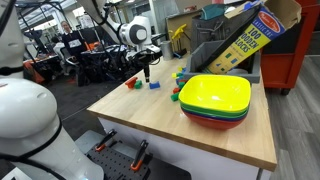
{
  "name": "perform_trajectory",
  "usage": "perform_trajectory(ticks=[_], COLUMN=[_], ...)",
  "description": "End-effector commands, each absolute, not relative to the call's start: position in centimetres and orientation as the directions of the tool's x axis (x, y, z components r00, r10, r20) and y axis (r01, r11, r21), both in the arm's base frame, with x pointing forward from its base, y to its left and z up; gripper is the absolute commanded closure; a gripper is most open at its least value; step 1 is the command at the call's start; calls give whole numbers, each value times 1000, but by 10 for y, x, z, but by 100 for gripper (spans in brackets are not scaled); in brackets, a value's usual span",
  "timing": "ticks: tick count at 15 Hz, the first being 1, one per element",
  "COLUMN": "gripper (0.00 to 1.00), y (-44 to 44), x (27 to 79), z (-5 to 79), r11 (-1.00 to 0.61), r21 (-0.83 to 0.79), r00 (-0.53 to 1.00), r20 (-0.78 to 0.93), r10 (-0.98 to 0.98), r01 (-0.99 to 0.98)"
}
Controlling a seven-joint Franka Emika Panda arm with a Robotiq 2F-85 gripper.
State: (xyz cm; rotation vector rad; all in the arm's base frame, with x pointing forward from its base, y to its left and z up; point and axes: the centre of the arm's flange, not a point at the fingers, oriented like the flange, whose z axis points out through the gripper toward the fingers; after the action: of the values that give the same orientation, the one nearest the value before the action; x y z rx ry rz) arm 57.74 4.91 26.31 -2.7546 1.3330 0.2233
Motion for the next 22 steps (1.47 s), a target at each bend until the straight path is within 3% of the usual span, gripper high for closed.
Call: perform_trajectory(ticks=[1, 22], gripper=[0, 0], y=[44, 53], x=[574, 579], z=[266, 245], r11=[-639, -658], r21=[-23, -5], r00=[636, 653], r20=[-130, -140], r10=[-761, -745], r01=[-769, -753])
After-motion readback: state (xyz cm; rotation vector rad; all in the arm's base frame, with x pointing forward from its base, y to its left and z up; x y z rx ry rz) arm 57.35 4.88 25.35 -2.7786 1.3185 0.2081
